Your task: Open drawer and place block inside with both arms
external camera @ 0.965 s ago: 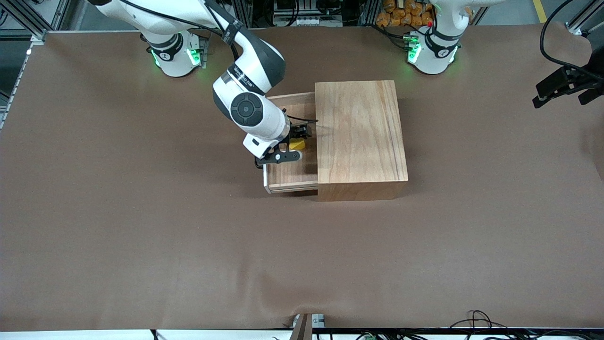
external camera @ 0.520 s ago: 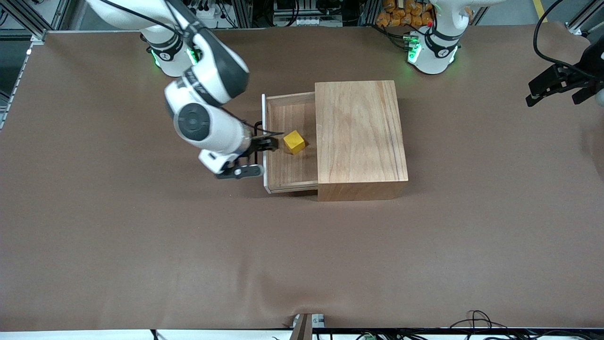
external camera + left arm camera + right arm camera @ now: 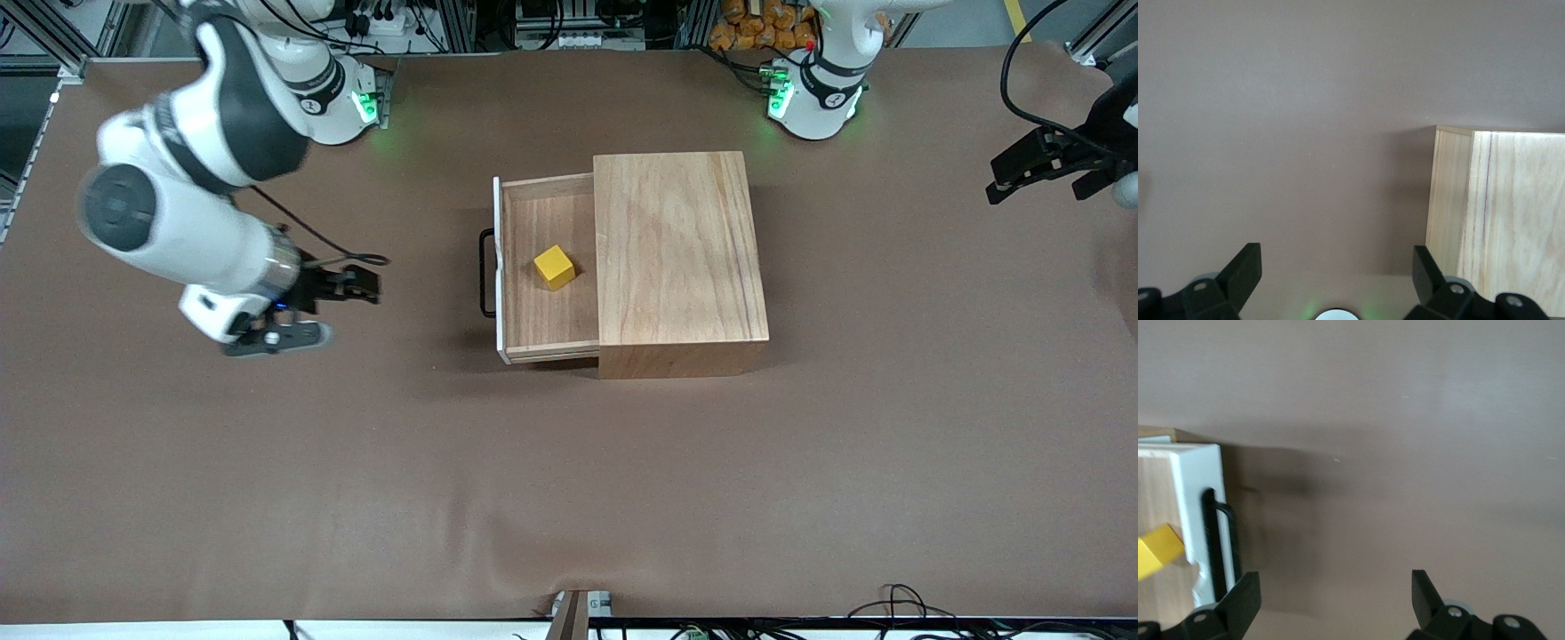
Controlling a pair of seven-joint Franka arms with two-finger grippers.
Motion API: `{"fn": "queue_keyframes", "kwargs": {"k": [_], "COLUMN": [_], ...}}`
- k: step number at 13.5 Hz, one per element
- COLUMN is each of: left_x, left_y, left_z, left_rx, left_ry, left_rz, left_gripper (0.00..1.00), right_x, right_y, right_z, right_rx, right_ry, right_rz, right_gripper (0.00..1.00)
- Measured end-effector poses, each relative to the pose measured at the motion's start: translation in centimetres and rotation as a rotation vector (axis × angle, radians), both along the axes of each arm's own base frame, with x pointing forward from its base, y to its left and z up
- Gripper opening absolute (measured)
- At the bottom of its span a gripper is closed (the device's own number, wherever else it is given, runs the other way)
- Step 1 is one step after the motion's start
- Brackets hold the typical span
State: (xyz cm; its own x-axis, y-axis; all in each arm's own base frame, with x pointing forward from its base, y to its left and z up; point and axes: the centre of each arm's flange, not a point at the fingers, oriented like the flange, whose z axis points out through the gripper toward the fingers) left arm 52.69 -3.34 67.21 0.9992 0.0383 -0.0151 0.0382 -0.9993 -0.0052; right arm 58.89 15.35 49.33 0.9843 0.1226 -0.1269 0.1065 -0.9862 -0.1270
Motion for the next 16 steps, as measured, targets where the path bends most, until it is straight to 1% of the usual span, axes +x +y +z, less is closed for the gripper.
{"fn": "queue_keyframes", "kwargs": {"k": [4,6,8,9,11,13,14,16], "left_x": [0.0,0.0,0.0,-0.1,-0.6,-0.8,-0.9,-1.1], "left_y": [0.0,0.0,0.0,-0.1,-0.7,-2.2,-3.1,-4.0], "left_z": [0.0,0.0,0.0,-0.1,-0.3,-0.4,-0.4,-0.5], "left_rx": [0.000,0.000,0.000,0.001,0.003,0.006,0.007,0.009], "left_ry": [0.001,0.001,0.001,0.012,0.044,0.051,0.052,0.057], "left_rz": [-0.001,0.000,-0.001,-0.003,-0.014,-0.043,-0.060,-0.078], "left_gripper": [1.00,1.00,1.00,1.00,1.00,1.00,1.00,1.00], "right_x": [-0.4,-0.7,-1.0,-1.6,-4.1,-6.1,-6.8,-7.2], "right_y": [-6.7,-10.1,-15.6,-18.5,-22.4,-23.8,-24.1,-23.9], "right_z": [3.8,4.8,6.3,7.4,10.1,12.1,12.5,12.5], "right_rx": [-0.002,-0.005,0.003,0.013,0.036,0.045,0.046,0.034], "right_ry": [-0.044,-0.047,-0.074,-0.086,-0.077,-0.072,-0.059,-0.028], "right_rz": [0.044,0.060,0.075,0.079,0.058,0.029,0.006,-0.058], "right_gripper": [1.00,1.00,1.00,1.00,1.00,1.00,1.00,1.00]}}
